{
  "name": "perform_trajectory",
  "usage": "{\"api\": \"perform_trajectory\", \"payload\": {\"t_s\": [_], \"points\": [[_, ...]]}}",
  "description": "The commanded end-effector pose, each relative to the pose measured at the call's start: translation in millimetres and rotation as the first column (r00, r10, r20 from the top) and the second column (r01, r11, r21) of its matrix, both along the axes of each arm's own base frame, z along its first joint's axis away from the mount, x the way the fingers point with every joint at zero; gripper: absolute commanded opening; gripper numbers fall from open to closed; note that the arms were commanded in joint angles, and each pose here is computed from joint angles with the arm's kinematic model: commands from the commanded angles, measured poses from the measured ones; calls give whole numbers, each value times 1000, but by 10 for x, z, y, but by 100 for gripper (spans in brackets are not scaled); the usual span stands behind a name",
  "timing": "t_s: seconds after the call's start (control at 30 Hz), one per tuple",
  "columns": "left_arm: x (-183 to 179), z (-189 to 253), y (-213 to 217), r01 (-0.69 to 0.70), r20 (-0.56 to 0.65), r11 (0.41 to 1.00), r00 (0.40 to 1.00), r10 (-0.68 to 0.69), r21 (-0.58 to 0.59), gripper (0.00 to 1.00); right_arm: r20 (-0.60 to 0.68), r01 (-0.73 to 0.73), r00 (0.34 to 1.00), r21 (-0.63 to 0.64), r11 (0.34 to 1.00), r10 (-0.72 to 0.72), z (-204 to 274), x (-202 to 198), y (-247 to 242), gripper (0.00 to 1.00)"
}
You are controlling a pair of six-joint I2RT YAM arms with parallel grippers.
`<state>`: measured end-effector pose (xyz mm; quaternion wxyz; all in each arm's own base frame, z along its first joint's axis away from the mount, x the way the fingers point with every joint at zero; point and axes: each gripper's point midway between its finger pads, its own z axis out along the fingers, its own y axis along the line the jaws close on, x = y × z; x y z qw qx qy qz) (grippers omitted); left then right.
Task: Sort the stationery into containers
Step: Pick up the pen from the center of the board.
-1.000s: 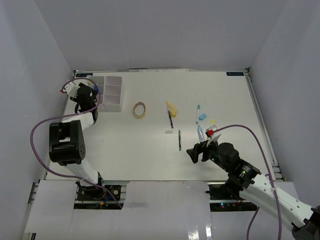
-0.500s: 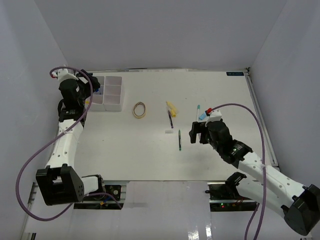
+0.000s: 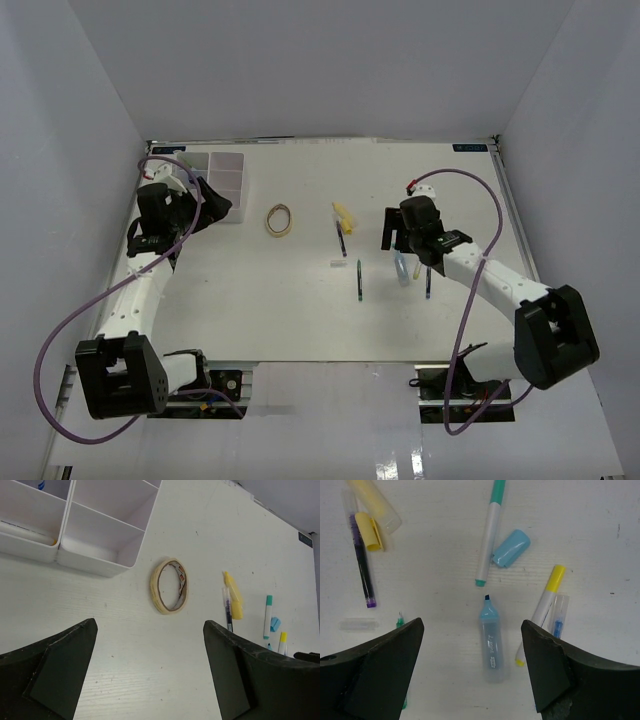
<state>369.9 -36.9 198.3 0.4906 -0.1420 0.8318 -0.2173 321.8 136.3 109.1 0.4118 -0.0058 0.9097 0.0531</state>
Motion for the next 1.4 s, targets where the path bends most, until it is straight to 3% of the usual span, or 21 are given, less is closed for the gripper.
{"api": "perform_trajectory", "payload": {"t_s": [0.0,0.27,0.47,1.1,1.3,1.37], "points": [[-26,124,-15,5,28,1000,1000,-5,-5,98,-3,26,1000,34,999,-26,2,231,116,84],[-26,105,61,-38,16,999,999,38,-24,98,-72,67,995,53,996,-63,-296,392,238,76],[-28,65,12,-18,-2,998,1000,17,-58,98,-83,88,993,16,996,-87,-481,494,228,64],[-37,48,-19,-1,-11,997,1000,0,-77,98,-124,122,984,-60,991,-129,-804,762,142,59],[-39,37,-32,4,-14,996,1000,-5,-84,98,-137,123,982,-66,990,-132,-876,782,161,42],[-40,34,-38,6,-16,996,1000,-8,-87,98,-138,125,981,-64,990,-133,-876,784,158,31]]}}
